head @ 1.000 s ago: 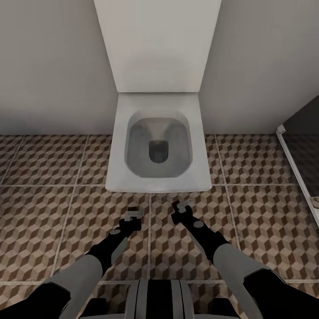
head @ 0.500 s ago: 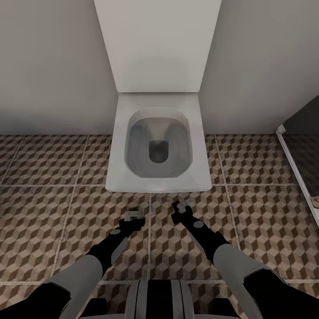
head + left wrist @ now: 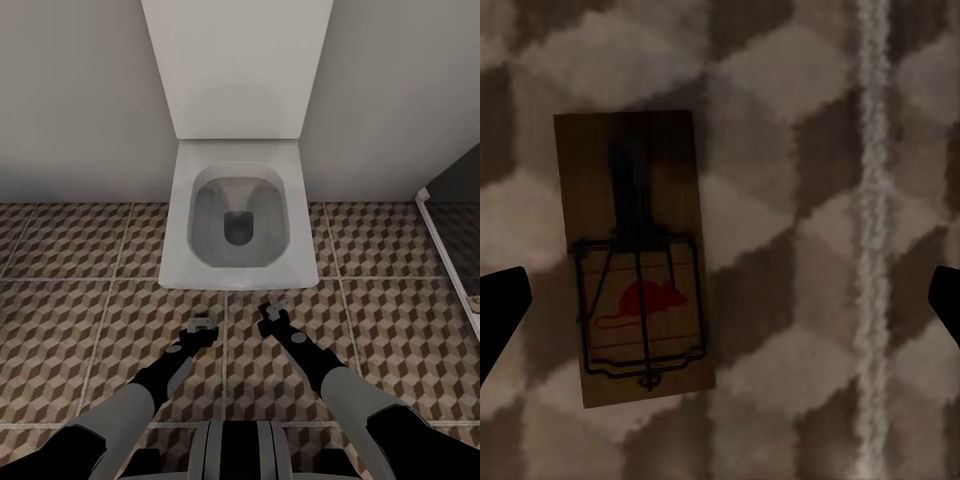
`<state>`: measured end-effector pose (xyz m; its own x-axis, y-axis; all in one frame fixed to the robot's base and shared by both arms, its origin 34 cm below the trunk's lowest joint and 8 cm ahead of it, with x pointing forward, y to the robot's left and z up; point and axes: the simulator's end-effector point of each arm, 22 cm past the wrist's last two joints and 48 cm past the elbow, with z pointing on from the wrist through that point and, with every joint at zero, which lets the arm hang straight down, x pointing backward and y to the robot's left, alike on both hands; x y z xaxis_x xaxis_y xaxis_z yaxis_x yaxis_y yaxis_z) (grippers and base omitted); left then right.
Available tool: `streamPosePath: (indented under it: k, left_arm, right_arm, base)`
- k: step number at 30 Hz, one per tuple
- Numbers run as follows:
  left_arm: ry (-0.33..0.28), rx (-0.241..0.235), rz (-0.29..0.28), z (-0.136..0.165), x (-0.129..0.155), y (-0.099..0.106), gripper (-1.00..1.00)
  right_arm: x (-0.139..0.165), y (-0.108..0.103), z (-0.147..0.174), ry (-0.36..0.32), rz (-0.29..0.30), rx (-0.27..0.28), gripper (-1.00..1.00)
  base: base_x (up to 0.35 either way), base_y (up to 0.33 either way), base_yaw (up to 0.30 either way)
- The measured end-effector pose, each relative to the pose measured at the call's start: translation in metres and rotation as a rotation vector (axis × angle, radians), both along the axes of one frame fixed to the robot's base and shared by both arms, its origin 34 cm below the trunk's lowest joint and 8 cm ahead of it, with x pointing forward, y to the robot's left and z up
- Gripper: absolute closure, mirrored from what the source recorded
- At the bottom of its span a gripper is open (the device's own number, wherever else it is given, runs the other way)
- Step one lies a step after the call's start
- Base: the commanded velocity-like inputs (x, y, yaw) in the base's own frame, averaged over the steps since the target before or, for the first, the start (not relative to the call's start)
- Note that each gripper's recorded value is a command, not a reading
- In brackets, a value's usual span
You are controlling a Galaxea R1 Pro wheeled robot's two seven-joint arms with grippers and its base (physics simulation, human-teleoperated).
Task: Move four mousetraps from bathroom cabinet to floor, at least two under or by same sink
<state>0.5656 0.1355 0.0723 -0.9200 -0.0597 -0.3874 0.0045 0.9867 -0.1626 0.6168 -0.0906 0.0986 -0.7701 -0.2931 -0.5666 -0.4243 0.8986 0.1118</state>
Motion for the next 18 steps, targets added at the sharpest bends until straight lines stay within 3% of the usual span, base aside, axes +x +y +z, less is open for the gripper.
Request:
streamPosePath:
  k: [10, 15, 18]
  left_arm:
    - [0.0, -0.001, 0.002, 0.0, 0.0, 0.0, -1.0]
    - [0.0, -0.002, 0.002, 0.0, 0.0, -0.001, -1.0]
    - [0.0, -0.002, 0.001, 0.0, 0.0, -0.001, -1.0]
  right_arm:
    - [0.0, -0.005, -0.002, 0.004, -0.024, -0.008, 1.0]
    - [0.009, -0.028, -0.003, -0.017, -0.104, -0.077, 1.0]
    - [0.01, -0.032, -0.004, -0.02, -0.119, -0.092, 1.0]
  base:
    - [0.0, 0.0, 0.0]
    - [0.0, 0.0, 0.0]
    - [0.0, 0.0, 0.0]
